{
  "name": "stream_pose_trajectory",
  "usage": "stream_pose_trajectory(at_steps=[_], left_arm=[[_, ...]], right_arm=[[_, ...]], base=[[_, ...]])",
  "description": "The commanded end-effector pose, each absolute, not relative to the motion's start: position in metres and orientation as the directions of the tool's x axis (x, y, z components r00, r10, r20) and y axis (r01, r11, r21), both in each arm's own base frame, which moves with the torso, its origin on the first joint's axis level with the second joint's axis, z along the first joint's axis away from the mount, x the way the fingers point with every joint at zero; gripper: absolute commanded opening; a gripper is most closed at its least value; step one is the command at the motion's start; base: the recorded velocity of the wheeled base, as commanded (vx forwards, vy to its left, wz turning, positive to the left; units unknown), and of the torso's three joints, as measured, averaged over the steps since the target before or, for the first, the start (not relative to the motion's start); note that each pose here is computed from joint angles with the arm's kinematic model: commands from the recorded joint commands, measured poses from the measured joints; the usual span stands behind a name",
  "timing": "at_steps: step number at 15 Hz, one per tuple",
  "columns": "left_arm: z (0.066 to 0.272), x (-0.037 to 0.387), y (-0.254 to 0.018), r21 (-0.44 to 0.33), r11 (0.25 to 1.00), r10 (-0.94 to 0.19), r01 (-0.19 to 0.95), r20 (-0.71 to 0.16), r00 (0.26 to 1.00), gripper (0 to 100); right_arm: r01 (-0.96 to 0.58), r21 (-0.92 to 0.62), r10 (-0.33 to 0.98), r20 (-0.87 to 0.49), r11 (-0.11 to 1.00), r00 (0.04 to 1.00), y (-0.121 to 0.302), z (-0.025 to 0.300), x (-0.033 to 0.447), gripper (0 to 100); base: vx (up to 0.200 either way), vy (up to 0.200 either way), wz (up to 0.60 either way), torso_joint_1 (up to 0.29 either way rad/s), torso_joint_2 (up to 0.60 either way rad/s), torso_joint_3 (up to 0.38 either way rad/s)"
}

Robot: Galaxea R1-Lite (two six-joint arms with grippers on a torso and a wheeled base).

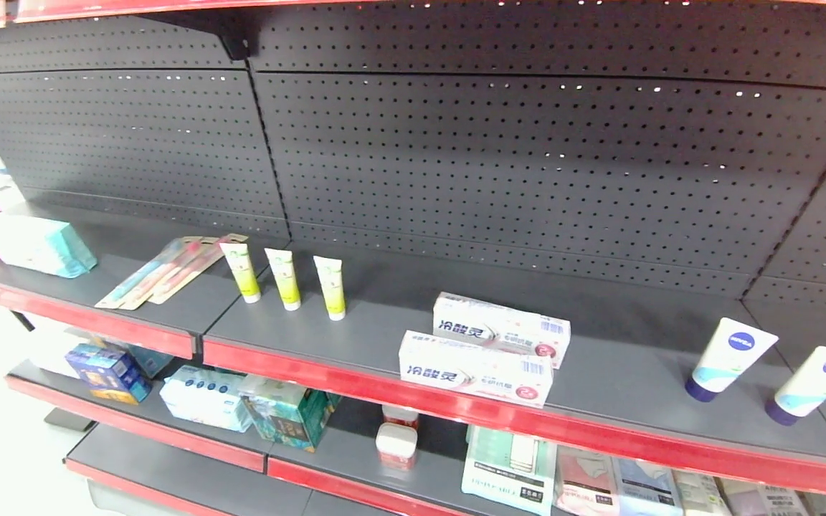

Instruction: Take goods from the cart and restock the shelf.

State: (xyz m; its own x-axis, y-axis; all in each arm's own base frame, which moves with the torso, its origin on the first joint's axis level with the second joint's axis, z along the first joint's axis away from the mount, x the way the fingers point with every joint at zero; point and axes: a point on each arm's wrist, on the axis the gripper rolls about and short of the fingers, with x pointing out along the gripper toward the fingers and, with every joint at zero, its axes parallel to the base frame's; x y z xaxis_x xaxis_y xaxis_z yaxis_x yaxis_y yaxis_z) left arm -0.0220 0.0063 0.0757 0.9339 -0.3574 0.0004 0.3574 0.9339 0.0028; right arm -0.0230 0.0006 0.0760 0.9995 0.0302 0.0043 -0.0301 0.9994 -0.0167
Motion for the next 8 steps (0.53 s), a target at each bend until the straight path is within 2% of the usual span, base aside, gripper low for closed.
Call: stream_pose_trajectory(at_steps=[1, 7, 8], left_arm=[[0.0755, -0.0220, 0.0063, 0.003, 0.934, -0.358, 0.358, 0.000, 0.934, 100], [0.0755, -0.0220, 0.0063, 0.003, 0.934, -0.358, 0.358, 0.000, 0.934, 100], [0.0755, -0.0220, 0.0063, 0.003, 0.934, -0.358, 0.358, 0.000, 0.934, 100]], right_arm=[[-0.031, -0.017, 0.031, 0.003, 0.999, 1.000, 0.0006, 0.0761, -0.0229, 100], [-0.032, -0.018, 0.032, -0.003, 0.999, 0.999, 0.0006, 0.0762, -0.0225, 100], [-0.034, -0.018, 0.034, -0.002, 0.999, 0.999, 0.0006, 0.0762, -0.0226, 100]], base=[[0.000, 0.000, -0.60, 0.002, 0.01, 0.002], [0.000, 0.000, -0.60, 0.005, 0.01, 0.004], [0.000, 0.000, 0.00, 0.000, 0.00, 0.000]])
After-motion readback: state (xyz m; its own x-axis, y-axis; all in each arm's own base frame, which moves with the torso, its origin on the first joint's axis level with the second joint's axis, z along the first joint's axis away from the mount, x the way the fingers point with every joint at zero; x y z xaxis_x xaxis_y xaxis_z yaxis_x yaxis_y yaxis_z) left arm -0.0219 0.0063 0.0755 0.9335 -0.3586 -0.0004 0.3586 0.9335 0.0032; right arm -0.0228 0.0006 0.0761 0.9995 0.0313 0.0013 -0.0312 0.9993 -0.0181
